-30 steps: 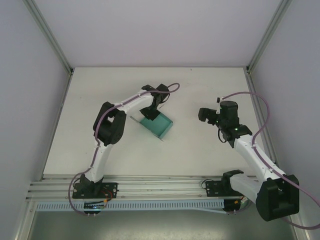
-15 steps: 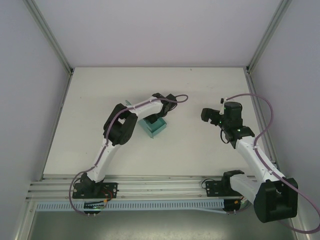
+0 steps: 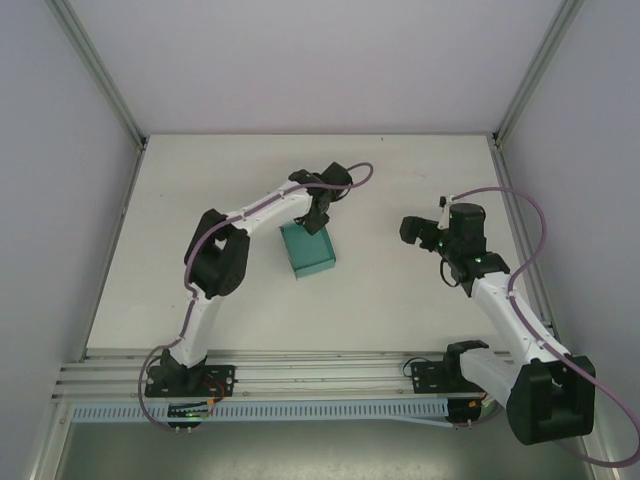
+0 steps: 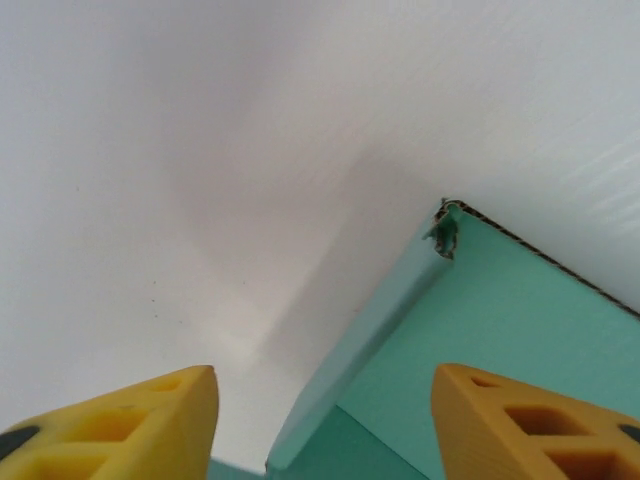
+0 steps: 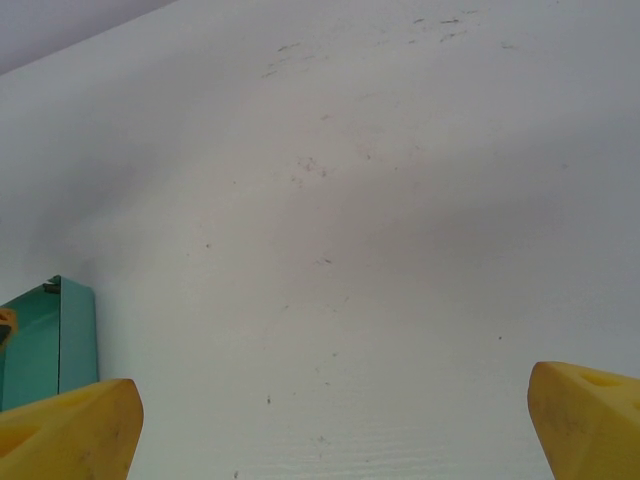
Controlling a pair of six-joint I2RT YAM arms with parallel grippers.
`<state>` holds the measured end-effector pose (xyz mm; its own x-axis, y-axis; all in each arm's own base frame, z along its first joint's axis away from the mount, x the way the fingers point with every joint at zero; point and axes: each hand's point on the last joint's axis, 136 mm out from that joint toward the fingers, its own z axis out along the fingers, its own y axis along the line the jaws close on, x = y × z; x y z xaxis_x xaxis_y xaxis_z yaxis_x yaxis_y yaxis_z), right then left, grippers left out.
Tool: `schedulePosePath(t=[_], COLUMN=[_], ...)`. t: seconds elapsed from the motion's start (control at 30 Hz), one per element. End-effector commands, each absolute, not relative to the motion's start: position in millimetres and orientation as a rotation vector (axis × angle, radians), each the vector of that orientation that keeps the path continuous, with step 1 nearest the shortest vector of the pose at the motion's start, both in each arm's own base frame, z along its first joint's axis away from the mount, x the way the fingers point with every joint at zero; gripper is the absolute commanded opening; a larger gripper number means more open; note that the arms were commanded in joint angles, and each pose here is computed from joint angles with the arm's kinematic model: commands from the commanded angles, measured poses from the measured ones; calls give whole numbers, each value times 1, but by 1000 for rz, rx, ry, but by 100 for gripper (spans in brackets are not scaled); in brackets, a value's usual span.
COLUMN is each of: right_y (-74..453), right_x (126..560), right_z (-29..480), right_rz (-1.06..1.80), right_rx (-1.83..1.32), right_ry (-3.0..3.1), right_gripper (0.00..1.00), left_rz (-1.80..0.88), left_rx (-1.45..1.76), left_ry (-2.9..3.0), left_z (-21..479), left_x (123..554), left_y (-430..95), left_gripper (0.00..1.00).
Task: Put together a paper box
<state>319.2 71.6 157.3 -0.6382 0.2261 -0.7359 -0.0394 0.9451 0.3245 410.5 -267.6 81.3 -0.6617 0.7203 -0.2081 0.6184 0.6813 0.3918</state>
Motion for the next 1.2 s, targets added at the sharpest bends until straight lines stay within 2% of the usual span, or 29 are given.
schedulePosePath(t=[0.0, 0.03, 0.13, 0.27, 0.43, 0.6, 0.8, 1.1, 1.17], right_y=[79, 82, 97, 132, 194, 260, 311, 353, 358], right_x=[320, 321, 324, 335, 350, 360, 368, 394, 397], right_z=[153, 153, 154, 163, 151, 130, 95, 64, 56], right_rz=[434, 447, 509, 602, 525, 479, 403, 453, 460], right_rx=[78, 60, -35, -268, -724, -1264, -1761, -1864, -1856], right_ry=[2244, 2245, 2248, 2222, 2249, 2156, 1995, 2005, 2022], right_gripper=[99, 99, 99, 99, 99, 99, 96, 84, 75], left_rz=[205, 178, 144, 32, -144, -256, -262, -216, -207], left_rx=[1039, 1033, 959, 729, 309, 25, -102, -157, -164], left_ry=[2500, 2490, 2454, 2448, 2456, 2433, 2417, 2388, 2385], left_z=[123, 129, 154, 190, 220, 220, 213, 212, 214], left_x=[404, 403, 406, 413, 421, 403, 376, 352, 350], left_y=[-290, -292, -293, -277, -217, -160, -121, -101, -98], left_gripper=[66, 68, 98, 99, 99, 99, 99, 99, 99])
